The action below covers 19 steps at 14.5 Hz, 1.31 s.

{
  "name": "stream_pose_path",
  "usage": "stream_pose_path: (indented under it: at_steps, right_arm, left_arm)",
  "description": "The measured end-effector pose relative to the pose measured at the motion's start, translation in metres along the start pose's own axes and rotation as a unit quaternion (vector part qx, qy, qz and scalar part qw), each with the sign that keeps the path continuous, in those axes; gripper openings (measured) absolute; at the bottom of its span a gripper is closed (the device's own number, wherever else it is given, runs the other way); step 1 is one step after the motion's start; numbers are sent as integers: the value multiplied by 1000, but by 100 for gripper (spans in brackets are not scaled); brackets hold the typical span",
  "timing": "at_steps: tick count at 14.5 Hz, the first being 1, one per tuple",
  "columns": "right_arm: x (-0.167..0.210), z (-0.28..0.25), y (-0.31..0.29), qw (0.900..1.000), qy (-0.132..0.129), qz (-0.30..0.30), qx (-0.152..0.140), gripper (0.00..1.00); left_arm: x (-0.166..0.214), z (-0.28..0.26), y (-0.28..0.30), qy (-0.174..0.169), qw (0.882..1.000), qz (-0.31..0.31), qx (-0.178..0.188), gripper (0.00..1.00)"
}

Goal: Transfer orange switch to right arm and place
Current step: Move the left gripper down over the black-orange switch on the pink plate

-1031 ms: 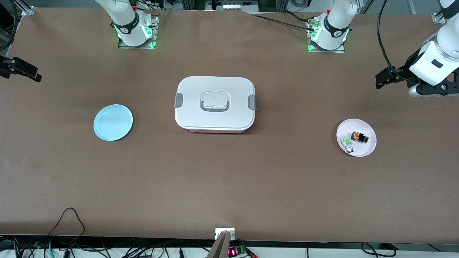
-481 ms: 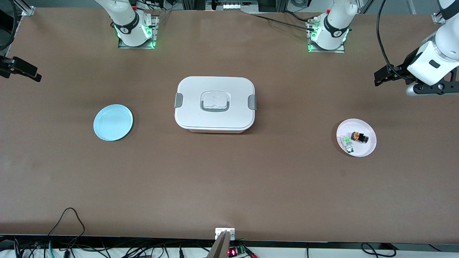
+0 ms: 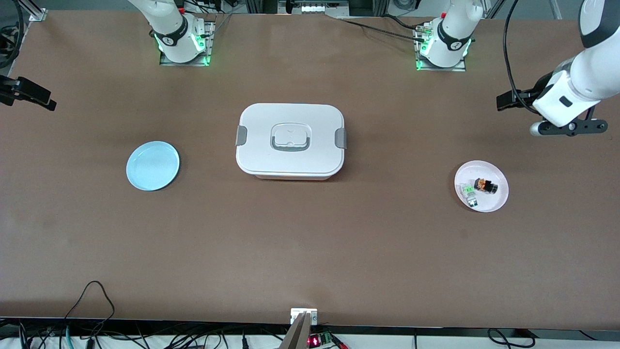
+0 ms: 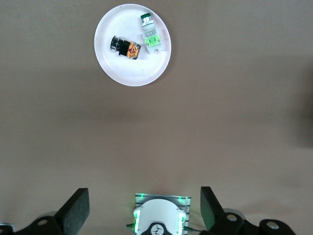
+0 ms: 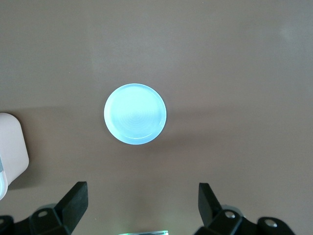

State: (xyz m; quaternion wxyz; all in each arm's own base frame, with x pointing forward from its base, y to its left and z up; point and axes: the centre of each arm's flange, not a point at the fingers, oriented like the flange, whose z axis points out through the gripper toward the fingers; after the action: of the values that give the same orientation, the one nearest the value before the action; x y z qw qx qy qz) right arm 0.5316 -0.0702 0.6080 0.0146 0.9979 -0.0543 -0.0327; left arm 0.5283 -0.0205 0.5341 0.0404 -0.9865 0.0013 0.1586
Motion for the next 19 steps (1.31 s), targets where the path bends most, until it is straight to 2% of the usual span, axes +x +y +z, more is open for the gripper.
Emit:
stream_pose_path:
  at_steps: [3, 5, 8, 11, 18, 19]
  right_arm:
    - [0, 0, 0, 1000, 0, 0, 0, 100]
    - [0, 0, 0, 1000, 0, 0, 0, 100]
    - [0, 0, 0, 1000, 0, 0, 0, 100]
    - [0, 0, 0, 1000, 0, 0, 0, 100]
    - [2, 4, 0, 1000, -4, 0, 0, 100]
    - [3, 4, 0, 1000, -4, 0, 0, 100]
  left_arm:
    - [12, 16, -19, -19, 999, 40, 23, 100]
    - [21, 28, -34, -28, 997, 68, 17, 100]
    - [45, 48, -49, -18, 994, 108, 11, 100]
    - [72, 81, -61, 10, 991, 132, 10, 100]
    - [112, 206, -63, 109, 983, 147, 16, 100]
    - [118, 220, -62, 110, 983, 148, 14, 100]
